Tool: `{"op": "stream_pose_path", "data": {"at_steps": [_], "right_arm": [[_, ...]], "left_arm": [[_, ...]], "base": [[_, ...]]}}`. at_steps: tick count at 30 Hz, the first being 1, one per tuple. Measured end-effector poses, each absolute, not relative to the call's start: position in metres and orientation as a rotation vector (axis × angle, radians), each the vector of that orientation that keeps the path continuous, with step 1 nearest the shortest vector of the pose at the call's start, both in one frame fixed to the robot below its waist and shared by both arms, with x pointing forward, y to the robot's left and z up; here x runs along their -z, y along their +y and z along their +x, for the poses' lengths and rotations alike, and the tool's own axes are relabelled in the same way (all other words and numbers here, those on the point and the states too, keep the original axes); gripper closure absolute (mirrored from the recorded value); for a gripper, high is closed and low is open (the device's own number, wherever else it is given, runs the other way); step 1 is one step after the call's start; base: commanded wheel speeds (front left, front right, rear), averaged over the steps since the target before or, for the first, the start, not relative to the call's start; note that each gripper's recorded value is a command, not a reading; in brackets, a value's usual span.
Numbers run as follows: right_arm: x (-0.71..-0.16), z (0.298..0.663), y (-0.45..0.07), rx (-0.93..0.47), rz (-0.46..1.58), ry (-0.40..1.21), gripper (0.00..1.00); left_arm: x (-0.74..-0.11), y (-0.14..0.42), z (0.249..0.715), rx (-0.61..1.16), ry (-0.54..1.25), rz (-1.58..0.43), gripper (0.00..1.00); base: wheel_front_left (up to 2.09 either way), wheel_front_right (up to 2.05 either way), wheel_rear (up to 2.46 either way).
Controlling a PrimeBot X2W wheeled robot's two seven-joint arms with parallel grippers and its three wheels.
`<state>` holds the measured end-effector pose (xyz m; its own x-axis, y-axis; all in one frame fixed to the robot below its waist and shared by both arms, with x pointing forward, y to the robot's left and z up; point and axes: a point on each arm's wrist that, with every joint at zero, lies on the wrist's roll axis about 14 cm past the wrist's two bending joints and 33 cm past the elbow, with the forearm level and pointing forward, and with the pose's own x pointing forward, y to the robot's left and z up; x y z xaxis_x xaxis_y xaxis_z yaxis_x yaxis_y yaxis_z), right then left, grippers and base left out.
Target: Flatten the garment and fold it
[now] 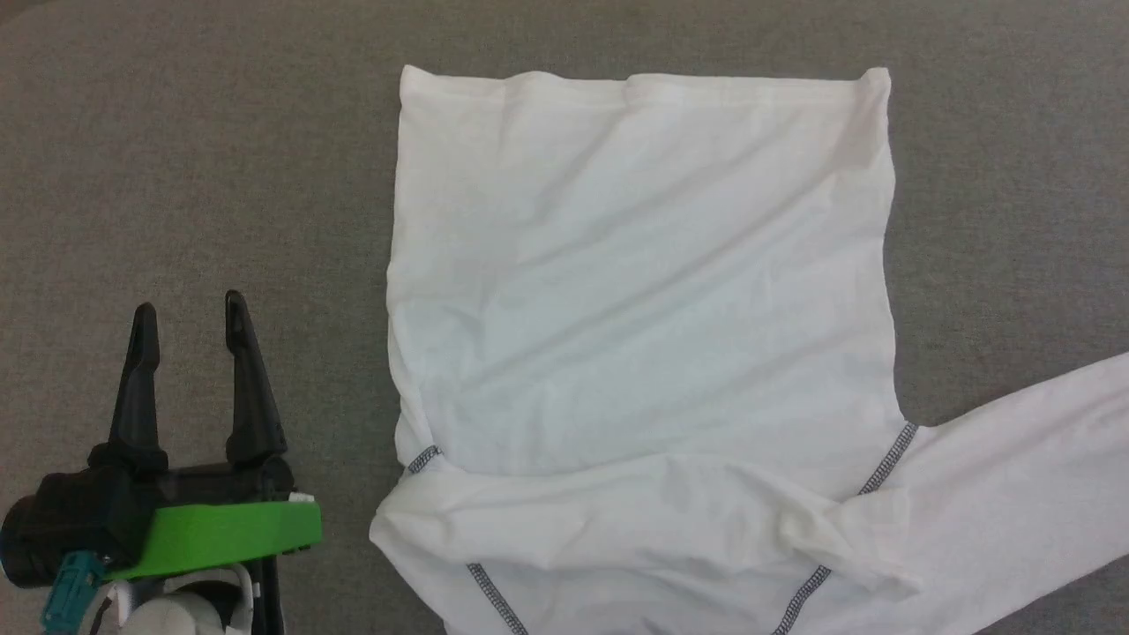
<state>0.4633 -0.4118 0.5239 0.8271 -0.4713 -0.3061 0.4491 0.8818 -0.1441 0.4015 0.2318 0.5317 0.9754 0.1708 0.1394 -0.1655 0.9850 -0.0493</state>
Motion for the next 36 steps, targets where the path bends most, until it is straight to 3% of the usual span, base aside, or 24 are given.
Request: {"op": "stream_pose_path", "data": {"at_steps": [5,11,27,36], "right_arm": [[-0.528,0.452,-0.391,0.428,-0.026,0.311,1.0],[-0.549,0.453,-0.337,0.252,0.002,0.246,1.0],[-0.571,0.42,-0.089,-0.465,0.053,0.229,1.0],[-0.536,0.398,0.003,-0.69,0.107,0.31,1.0]], "left_arm": [[-0.544,0.232,0.393,-0.171,-0.17,-0.044,0.0],[-0.559,0.232,0.381,-0.171,-0.204,-0.053,0.0],[-0.574,0.239,0.356,-0.208,-0.238,-0.083,0.0],[-0.569,0.242,0.348,-0.223,-0.224,-0.097,0.0]], "base": [[0.0,0.0,0.0],[0.0,0.0,0.0],[0.0,0.0,0.0],[0.0,0.0,0.0]]}}
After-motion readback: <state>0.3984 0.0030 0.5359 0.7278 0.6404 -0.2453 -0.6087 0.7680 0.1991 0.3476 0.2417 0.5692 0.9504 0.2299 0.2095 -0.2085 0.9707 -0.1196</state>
